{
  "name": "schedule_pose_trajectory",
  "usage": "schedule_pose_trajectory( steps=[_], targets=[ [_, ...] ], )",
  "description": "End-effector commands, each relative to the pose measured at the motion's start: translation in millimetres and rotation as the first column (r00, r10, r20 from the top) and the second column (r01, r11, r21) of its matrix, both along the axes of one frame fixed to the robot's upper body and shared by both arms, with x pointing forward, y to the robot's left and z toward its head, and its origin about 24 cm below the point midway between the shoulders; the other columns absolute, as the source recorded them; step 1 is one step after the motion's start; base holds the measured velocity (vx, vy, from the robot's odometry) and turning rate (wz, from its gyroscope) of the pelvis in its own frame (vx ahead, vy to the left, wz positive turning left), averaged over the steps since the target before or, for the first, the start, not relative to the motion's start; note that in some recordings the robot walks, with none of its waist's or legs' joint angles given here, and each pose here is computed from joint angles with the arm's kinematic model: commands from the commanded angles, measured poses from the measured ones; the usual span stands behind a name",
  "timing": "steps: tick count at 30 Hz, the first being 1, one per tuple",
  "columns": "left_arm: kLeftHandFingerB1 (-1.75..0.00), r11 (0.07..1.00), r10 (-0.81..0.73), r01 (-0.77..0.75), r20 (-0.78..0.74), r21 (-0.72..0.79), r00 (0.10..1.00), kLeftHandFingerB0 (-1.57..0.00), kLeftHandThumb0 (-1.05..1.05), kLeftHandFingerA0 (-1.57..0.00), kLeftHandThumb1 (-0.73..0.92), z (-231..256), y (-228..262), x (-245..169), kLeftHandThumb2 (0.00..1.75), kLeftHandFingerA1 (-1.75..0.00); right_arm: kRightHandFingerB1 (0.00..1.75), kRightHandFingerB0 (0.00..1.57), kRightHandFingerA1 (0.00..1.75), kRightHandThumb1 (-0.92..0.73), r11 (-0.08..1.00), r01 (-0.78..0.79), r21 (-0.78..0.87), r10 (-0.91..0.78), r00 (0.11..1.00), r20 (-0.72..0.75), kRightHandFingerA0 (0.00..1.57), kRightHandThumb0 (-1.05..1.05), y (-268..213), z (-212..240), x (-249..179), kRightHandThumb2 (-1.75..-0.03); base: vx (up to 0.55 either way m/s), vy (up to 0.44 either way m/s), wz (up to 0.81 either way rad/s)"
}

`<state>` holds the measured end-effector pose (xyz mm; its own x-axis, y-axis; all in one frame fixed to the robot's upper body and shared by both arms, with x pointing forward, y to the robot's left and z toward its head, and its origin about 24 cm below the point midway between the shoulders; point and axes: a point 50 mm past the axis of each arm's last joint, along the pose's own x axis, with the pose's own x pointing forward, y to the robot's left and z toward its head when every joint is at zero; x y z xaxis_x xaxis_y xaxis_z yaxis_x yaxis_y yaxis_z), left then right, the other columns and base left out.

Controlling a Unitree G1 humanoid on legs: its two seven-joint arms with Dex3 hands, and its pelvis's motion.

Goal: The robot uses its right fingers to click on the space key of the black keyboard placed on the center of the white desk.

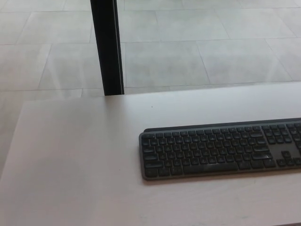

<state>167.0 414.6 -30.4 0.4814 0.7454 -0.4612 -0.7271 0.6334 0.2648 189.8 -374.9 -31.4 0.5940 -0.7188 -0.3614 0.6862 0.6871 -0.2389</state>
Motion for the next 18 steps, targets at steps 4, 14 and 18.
schedule_pose_trajectory(
  steps=[4, 14, 18],
  targets=[
    [-0.7, 0.944, 0.33, -0.32, 0.202, -0.08, 0.922, -0.71, -0.4, -0.83, 0.37, 19, 25, -11, 0.83, -0.89, 0.38, 0.44, 0.62, -0.64, 0.902, 0.398, 0.167, -0.431, 0.855, 0.289, 0.81, -0.21, -37, 32, -11, -0.59, 0.0, 0.0, 0.0],
    [-0.7, 0.94, 0.342, -0.33, 0.211, -0.092, 0.916, -0.7, -0.41, -0.82, 0.38, 17, 24, -11, 0.84, -0.9, 0.38, 0.46, 0.48, -0.68, 0.83, 0.489, 0.269, -0.558, 0.726, 0.402, 0.71, -0.24, -63, 71, 0, -0.6, 0.0, 0.0, 0.0],
    [-0.59, 0.931, 0.363, -0.344, 0.226, -0.121, 0.904, -0.76, -0.38, -0.85, 0.5, 18, 24, -9, 0.54, -0.94, 0.38, 0.43, 0.54, -0.7, 0.851, 0.422, 0.314, -0.526, 0.667, 0.528, 0.73, -0.23, -66, 111, 26, -0.6, 0.0, 0.0, 0.0]
  ],
)
